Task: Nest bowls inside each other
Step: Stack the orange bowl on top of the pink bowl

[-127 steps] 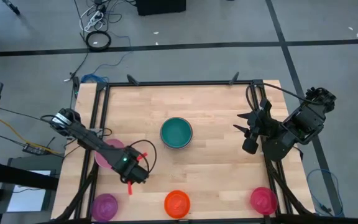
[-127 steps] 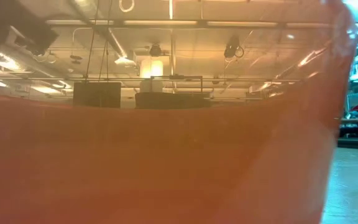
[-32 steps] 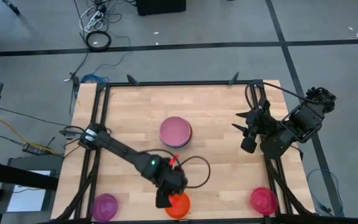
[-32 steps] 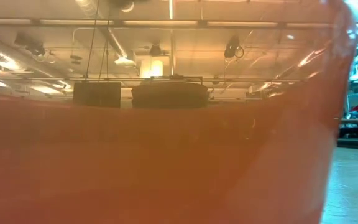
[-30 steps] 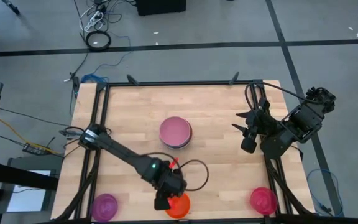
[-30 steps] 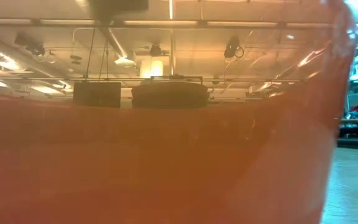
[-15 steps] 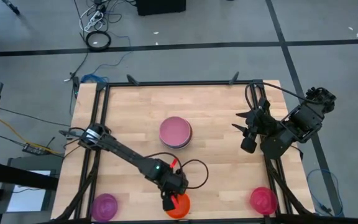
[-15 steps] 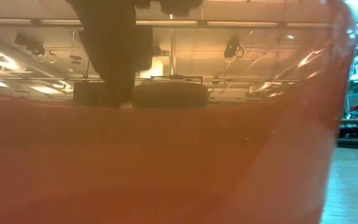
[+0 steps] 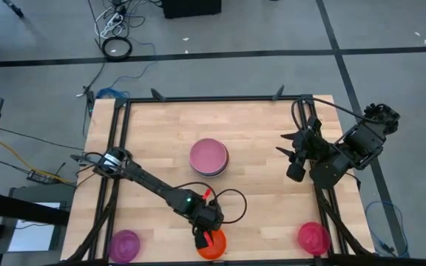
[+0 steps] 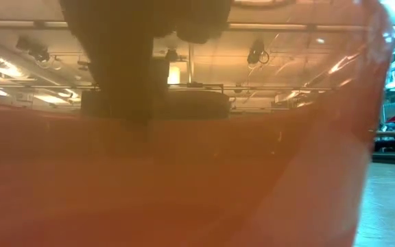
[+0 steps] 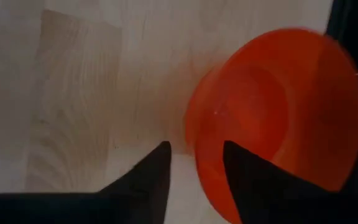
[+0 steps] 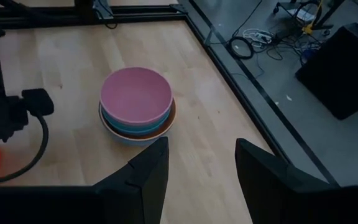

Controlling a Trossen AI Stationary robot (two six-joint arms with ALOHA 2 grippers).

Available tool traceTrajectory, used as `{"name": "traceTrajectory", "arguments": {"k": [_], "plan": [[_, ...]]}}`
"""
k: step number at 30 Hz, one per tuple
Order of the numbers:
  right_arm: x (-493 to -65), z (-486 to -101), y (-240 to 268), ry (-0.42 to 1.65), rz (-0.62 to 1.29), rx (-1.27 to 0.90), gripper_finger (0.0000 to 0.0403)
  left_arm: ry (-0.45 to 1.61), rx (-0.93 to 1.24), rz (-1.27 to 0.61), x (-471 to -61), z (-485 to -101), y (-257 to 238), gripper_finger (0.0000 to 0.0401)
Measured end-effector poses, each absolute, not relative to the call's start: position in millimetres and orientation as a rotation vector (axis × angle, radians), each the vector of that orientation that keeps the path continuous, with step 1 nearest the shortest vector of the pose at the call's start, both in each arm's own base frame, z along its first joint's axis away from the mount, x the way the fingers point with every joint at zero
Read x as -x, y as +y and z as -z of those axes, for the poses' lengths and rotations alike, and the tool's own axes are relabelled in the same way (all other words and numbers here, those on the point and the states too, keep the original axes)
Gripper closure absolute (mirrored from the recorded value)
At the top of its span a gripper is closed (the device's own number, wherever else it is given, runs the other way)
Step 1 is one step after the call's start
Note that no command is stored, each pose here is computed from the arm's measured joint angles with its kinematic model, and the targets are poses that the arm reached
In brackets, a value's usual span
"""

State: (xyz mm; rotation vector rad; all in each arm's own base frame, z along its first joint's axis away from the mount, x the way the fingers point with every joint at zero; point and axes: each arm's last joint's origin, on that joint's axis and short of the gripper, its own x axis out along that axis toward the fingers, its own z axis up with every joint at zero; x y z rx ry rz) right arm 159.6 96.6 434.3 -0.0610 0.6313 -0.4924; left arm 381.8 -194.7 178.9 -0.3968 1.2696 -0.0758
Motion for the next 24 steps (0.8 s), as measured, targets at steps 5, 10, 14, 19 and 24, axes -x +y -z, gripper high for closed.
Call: {"name": "traceTrajectory", "arguments": {"k": [5,10,14,19,24], "plan": [[-159.6,-434.3,96.5,0.631,0.493,0.061,0.0232,1.301,0.386,0.101,-384.3,-166.9,-195.7,0.0333],[-159.6,-434.3,96.5,0.631,0.493,0.061,0.0232,1.319,0.37,0.103,-385.8,-171.1,-191.3,0.0391],[-159.6,-434.4,96.5,0.631,0.494,0.061,0.0232,1.31,0.281,0.075,-390.9,-194.8,-186.8,0.0395],[-159.6,-434.4,96.5,0.631,0.493,0.061,0.0232,1.329,0.114,-0.038,-395.1,-236.3,-165.5,0.0397],[-159.6,-434.4,96.5,0.63,0.494,0.061,0.0232,1.305,-0.02,-0.211,-401.3,-278.0,-124.7,0.0399]]}}
